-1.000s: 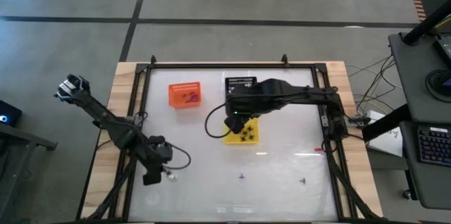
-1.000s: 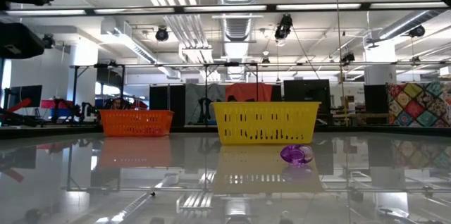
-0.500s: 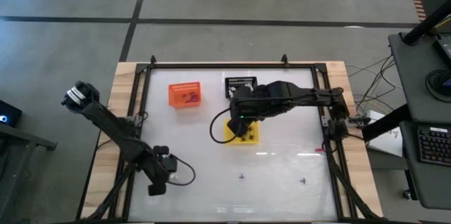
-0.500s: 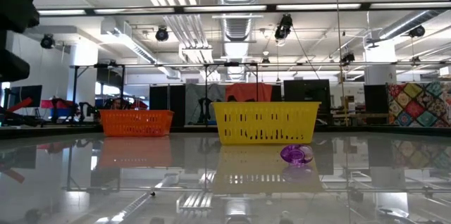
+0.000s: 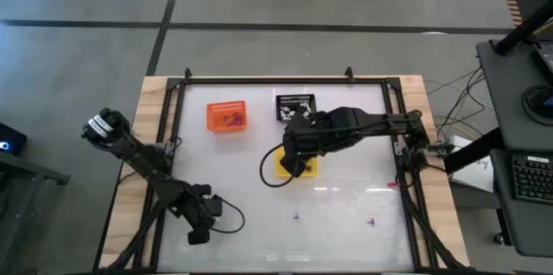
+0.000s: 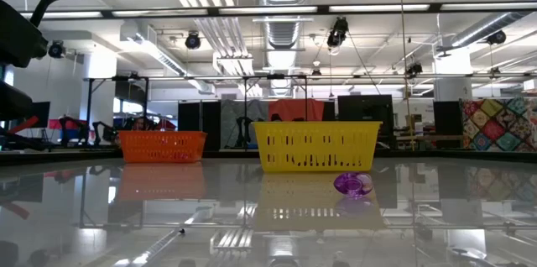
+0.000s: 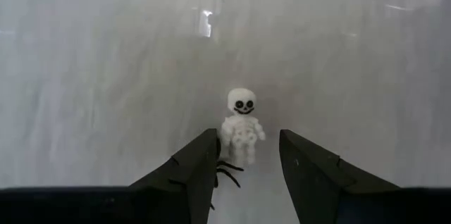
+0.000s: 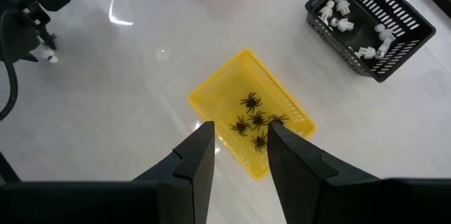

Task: Sort Halloween decoration
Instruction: Put the black spider toy into the yellow bin

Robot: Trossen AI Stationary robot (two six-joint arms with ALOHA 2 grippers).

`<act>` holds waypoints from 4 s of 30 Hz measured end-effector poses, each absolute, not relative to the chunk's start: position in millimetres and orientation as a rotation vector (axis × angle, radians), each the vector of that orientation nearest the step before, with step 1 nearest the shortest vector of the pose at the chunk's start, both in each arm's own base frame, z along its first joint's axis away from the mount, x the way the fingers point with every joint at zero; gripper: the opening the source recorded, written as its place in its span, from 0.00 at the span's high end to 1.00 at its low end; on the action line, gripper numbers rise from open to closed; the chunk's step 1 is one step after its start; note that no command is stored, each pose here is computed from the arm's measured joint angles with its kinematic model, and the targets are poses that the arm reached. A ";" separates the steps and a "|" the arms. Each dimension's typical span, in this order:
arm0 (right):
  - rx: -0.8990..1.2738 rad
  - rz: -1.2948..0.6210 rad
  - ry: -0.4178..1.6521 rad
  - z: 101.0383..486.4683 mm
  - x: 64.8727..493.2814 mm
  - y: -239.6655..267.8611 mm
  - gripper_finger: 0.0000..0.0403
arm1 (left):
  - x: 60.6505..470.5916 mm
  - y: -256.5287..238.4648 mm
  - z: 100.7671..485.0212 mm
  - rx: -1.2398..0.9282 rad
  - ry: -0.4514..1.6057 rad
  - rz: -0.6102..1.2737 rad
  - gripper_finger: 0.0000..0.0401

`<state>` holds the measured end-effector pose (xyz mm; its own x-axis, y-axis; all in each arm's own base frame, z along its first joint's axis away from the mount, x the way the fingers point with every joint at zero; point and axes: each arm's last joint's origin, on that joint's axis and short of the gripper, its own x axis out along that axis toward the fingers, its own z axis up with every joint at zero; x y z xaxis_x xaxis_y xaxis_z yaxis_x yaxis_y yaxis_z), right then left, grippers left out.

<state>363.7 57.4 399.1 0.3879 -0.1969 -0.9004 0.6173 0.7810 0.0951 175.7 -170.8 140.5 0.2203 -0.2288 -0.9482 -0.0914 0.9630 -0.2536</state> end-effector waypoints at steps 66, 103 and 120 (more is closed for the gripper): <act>0.401 -0.533 1.038 398.8 360.9 74.9 0.70 | 166.1 -158.1 168.5 -0.325 1.236 -0.025 0.72; 0.346 -0.502 1.054 398.7 360.4 75.6 0.70 | 184.2 -123.6 188.3 -0.321 1.115 0.000 1.00; 0.386 -0.647 0.963 399.8 360.8 71.5 0.70 | 235.5 -18.9 235.0 -0.261 0.623 -0.004 1.00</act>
